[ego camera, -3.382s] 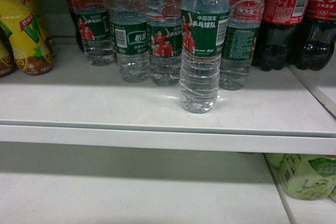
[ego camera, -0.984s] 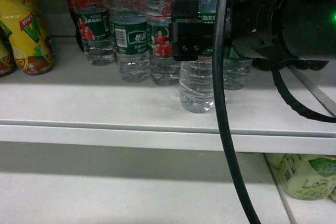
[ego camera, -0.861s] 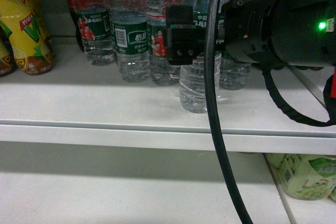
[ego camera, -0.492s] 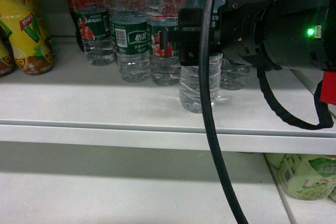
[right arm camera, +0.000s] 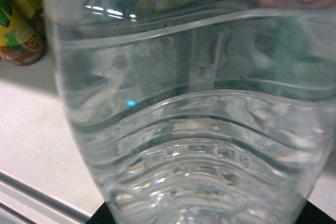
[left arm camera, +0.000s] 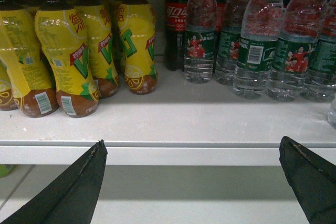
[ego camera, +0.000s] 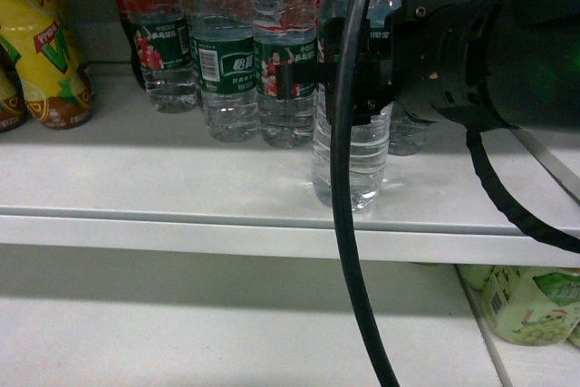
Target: Move water from second to third shelf
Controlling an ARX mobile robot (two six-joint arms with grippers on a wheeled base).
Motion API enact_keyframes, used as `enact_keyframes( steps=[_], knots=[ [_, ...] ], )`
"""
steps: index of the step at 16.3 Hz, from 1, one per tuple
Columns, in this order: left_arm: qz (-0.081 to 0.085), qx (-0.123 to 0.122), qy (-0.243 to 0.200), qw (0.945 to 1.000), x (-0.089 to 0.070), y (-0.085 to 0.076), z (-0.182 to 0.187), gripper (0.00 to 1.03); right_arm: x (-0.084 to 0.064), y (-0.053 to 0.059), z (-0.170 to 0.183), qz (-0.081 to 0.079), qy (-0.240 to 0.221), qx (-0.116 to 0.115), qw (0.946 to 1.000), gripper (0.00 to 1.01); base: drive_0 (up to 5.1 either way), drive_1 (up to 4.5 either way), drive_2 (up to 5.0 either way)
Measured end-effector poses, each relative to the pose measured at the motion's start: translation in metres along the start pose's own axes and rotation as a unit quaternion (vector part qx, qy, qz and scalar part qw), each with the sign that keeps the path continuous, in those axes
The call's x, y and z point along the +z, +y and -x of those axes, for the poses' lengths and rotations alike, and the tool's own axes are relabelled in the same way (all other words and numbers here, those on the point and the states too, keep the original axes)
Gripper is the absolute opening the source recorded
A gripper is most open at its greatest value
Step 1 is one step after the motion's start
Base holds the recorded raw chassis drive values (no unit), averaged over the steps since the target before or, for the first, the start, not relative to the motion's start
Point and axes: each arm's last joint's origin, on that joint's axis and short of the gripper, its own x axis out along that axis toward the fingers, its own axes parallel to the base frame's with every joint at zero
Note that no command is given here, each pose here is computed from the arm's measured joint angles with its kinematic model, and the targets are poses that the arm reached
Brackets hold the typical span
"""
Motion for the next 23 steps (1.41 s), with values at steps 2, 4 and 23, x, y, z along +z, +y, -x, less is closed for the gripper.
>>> enact_keyframes(
  steps=[2,4,23],
  knots=[
    [0.000,0.000,0.000,1.0000,0.000,0.000,0.000,0.98,-0.002,-0.002,0.010,0.005,0.002,0.003,1.0000,0.40,0.0,0.00,0.0],
    [0.000,0.000,0.000,1.0000,0.000,0.000,0.000,0.98,-0.006,-0.008,0.023,0.009,0.007,0.005,0.9999,0.40,0.0,0.00,0.0],
    [0.000,0.000,0.000,1.0000,0.000,0.000,0.000,0.98,-0.005,-0.071,0.220,-0.017,-0.053,-0.104,0.9930,0.40,0.0,0.00,0.0]
  ],
)
